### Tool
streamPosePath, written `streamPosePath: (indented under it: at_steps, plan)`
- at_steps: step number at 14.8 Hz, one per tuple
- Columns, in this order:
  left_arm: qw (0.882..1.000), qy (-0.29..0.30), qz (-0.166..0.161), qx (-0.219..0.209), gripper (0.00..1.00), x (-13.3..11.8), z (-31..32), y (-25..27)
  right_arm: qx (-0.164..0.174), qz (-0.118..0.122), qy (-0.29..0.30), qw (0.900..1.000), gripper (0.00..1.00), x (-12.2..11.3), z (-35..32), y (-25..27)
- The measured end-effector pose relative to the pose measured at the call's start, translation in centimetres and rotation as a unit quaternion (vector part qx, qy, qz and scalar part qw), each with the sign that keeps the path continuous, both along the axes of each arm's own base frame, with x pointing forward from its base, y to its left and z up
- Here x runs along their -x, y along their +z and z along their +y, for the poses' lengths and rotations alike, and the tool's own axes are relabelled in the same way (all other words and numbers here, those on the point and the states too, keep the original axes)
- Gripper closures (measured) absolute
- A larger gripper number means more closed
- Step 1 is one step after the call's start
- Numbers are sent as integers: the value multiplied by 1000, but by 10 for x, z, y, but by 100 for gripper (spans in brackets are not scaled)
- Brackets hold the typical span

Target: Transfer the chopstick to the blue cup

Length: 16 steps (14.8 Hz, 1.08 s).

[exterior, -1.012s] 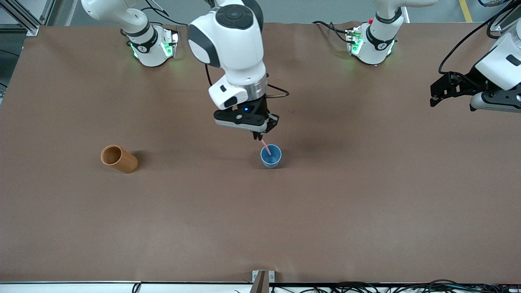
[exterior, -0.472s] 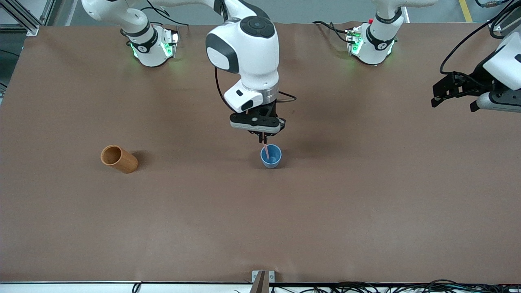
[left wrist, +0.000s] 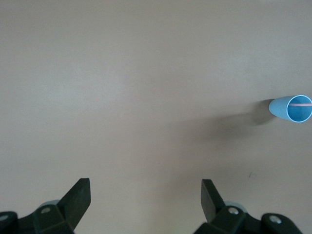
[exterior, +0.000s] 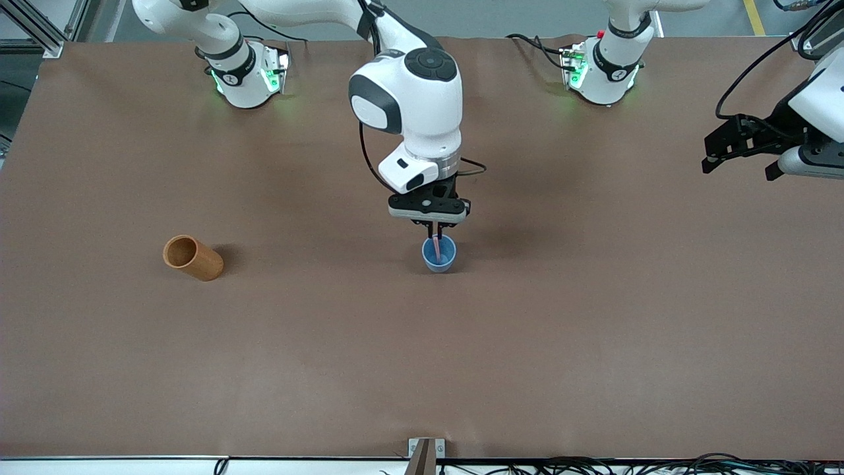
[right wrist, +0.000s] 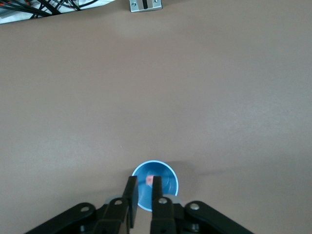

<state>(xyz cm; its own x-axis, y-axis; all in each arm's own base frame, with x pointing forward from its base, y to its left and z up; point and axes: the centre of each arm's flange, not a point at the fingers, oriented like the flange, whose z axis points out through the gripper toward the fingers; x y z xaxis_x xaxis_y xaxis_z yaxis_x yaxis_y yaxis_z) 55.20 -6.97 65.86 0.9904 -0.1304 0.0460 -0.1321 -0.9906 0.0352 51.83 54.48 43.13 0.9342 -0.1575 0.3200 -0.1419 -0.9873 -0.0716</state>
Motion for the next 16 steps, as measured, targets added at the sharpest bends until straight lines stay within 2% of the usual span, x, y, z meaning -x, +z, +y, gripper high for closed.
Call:
streamPosePath:
  at_steps: [1, 5, 8, 12, 16]
  plan:
    - [1000, 0, 0, 0, 0, 0, 0, 0, 0, -2, -2, 1000, 68, -2, -2, 1]
    - [1000, 0, 0, 0, 0, 0, 0, 0, -4, -13, -27, 1000, 30, -24, -30, 30]
    - [1000, 0, 0, 0, 0, 0, 0, 0, 21, -4, -47, 999, 1, -42, -85, 82]
    - [1000, 0, 0, 0, 0, 0, 0, 0, 49, 35, -59, 996, 0, -56, -184, 152]
    - [1000, 0, 0, 0, 0, 0, 0, -1, 60, 67, -76, 993, 0, -55, -285, 181]
